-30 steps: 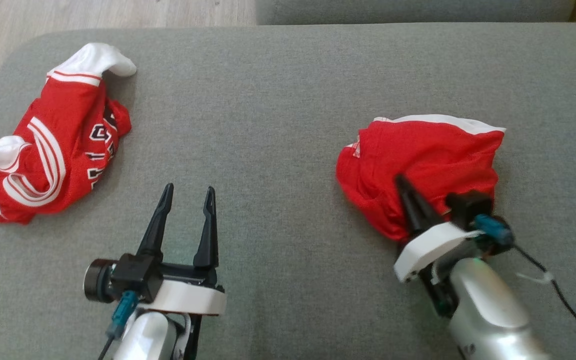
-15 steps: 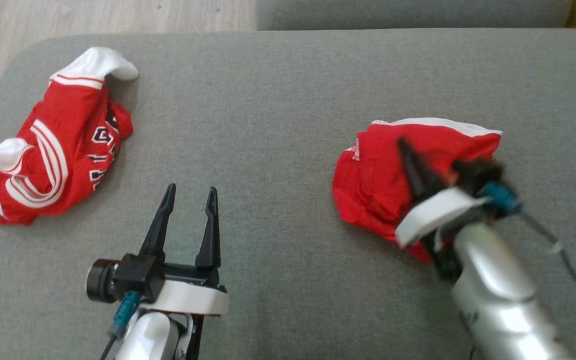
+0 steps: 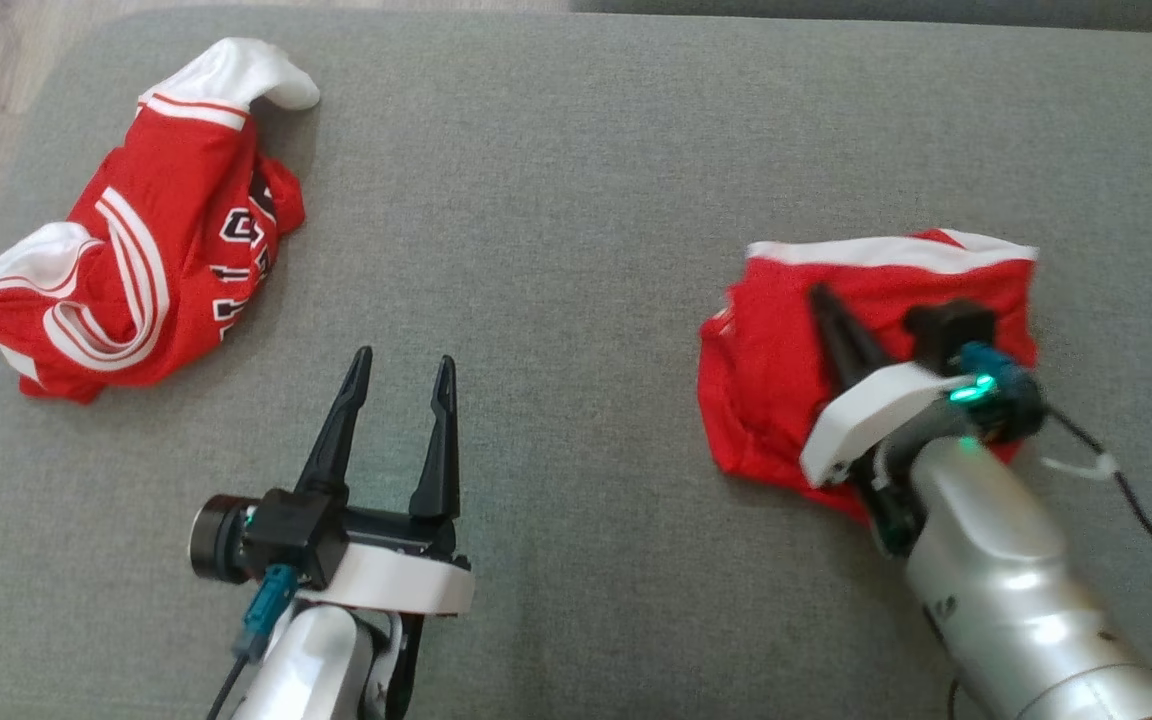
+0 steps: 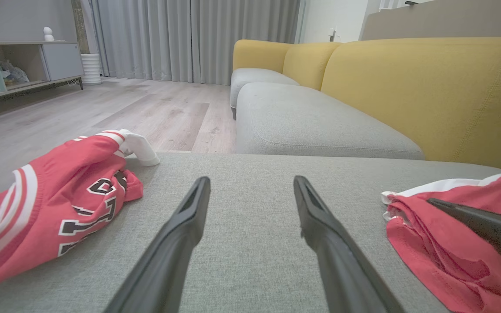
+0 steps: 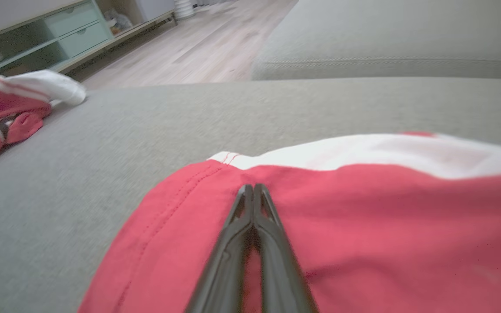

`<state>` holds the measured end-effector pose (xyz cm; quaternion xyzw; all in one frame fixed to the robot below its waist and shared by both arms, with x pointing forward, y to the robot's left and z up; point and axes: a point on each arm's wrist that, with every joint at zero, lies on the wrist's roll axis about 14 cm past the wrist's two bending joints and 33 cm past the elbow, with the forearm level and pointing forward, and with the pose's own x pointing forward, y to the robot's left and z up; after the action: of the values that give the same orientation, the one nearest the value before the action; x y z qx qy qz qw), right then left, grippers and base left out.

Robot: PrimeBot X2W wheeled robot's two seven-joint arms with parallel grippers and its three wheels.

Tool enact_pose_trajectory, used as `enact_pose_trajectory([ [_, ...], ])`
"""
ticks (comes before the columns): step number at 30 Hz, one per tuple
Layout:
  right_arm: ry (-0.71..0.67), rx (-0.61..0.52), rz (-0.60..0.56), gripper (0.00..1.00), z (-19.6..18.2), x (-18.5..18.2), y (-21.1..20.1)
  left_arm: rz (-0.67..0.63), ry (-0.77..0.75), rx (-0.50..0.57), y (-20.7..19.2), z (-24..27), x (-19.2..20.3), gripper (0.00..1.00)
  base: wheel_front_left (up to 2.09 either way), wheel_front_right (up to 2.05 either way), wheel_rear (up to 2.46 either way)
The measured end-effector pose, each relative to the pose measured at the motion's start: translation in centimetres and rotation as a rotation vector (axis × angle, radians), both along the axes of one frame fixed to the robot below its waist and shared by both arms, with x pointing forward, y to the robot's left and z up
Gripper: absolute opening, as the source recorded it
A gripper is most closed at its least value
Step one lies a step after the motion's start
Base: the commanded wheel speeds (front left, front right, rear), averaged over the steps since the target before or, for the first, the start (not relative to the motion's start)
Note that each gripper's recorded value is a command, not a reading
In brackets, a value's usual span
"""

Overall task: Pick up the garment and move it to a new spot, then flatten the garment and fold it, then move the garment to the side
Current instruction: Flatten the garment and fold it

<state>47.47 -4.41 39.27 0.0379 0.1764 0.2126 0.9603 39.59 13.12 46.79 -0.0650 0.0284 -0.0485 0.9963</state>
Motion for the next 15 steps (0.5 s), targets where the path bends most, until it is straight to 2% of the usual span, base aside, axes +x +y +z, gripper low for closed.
enact_pose_trajectory([
  [6, 0.07, -0.027, 0.121, 0.0, -1.6, -2.6, 2.6, -0.002, 0.001, 0.0, -0.1, -0.1, 0.0, 1.0, 0.0, 0.0, 0.0],
  [12, 0.078, -0.033, 0.134, 0.0, -1.7, -3.6, 2.4, -0.026, -0.011, -0.005, -0.9, 0.3, 0.3, 1.0, 0.0, 0.0, 0.0],
  [15, 0.057, -0.031, 0.103, 0.0, -1.1, -3.5, 1.5, -0.042, -0.023, -0.009, -1.5, 0.7, 0.4, 1.0, 0.0, 0.0, 0.0],
])
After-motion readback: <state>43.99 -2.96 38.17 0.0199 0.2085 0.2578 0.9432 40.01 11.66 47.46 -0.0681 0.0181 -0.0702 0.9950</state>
